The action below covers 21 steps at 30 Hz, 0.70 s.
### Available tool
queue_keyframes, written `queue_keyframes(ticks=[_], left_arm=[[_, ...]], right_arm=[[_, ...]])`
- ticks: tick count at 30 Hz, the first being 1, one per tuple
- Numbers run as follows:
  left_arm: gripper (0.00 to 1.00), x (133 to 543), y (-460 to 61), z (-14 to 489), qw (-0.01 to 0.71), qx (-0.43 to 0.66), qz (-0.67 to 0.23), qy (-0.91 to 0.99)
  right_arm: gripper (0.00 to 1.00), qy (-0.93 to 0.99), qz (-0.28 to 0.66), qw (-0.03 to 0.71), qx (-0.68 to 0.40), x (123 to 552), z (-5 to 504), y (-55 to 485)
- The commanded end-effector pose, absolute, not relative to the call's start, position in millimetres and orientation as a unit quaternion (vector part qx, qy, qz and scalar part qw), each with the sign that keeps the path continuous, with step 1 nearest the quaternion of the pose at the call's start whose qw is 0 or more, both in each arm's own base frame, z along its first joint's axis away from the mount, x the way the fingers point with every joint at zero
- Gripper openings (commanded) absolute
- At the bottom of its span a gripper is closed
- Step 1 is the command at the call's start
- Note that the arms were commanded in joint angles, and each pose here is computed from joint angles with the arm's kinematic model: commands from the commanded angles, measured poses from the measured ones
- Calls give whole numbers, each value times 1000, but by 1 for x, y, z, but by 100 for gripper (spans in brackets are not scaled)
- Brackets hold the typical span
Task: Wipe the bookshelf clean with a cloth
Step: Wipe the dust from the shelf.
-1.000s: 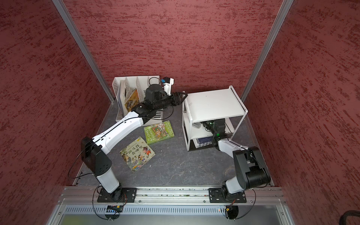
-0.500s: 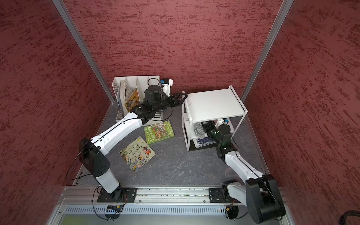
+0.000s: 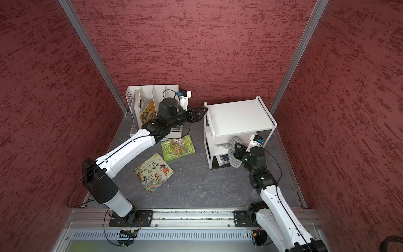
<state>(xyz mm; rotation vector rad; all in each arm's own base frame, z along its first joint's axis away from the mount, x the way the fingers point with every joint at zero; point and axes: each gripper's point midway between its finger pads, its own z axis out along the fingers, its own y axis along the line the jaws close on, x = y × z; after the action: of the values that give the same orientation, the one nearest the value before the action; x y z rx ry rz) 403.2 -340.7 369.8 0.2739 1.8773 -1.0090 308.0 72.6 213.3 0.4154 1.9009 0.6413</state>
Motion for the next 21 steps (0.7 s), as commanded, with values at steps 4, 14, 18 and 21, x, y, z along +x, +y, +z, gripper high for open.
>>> queue_keyframes(ticks=[4, 14, 18, 21], left_arm=[[79, 392, -344, 344, 446, 131, -397, 791], [79, 390, -341, 343, 445, 134, -391, 794], [79, 390, -341, 342, 444, 134, -390, 795], [79, 391, -341, 341, 444, 134, -389, 796]], right_arm=[[0, 802, 94, 576, 127, 315, 226, 31], [0, 801, -12, 573, 175, 316, 224, -16], [0, 799, -25, 565, 203, 314, 221, -36], [0, 796, -29, 562, 221, 312, 220, -48]])
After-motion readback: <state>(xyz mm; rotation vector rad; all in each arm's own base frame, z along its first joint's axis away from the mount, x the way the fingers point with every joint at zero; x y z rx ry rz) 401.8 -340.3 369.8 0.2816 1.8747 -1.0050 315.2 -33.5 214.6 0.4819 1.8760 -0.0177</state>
